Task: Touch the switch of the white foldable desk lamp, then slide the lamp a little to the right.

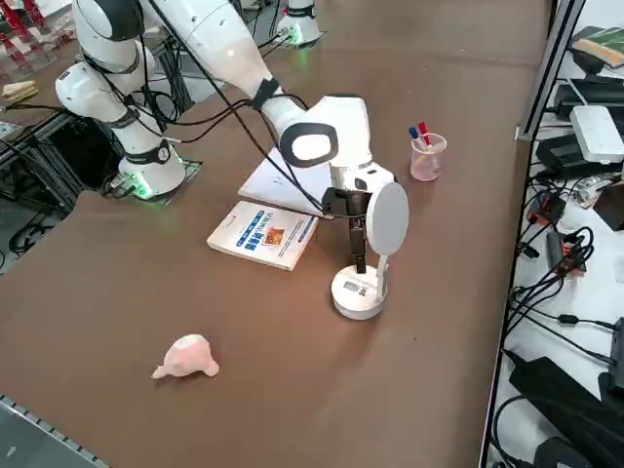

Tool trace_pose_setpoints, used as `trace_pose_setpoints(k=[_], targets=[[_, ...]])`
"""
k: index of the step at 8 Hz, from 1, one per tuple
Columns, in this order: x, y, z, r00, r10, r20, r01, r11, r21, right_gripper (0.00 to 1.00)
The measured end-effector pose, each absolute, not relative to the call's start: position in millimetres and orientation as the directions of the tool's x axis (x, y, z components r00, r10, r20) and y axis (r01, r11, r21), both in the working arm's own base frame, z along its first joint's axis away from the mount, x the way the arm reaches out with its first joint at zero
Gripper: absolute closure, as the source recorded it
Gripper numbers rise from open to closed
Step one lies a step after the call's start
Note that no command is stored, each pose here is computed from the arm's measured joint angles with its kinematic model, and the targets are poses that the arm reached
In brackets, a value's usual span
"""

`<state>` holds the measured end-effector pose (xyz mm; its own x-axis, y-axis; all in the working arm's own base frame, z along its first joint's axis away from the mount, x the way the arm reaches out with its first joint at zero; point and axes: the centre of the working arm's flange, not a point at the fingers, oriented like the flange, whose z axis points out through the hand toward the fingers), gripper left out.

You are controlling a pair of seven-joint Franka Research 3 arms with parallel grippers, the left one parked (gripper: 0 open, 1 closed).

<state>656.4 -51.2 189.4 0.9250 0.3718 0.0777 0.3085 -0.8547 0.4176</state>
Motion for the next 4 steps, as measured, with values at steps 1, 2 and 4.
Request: trace_pose_setpoints(k=[1,2,4], targets=[[656.5,-51.1,189.4,0.924,0.374,0.078,0.31,-0.853,0.419,0.01],[656.8,-50.9,189.8,0.922,0.377,0.082,0.311,-0.853,0.419,0.01],[659.0,-49.7,190.1,0.911,0.394,0.118,0.316,-0.855,0.412,0.01]])
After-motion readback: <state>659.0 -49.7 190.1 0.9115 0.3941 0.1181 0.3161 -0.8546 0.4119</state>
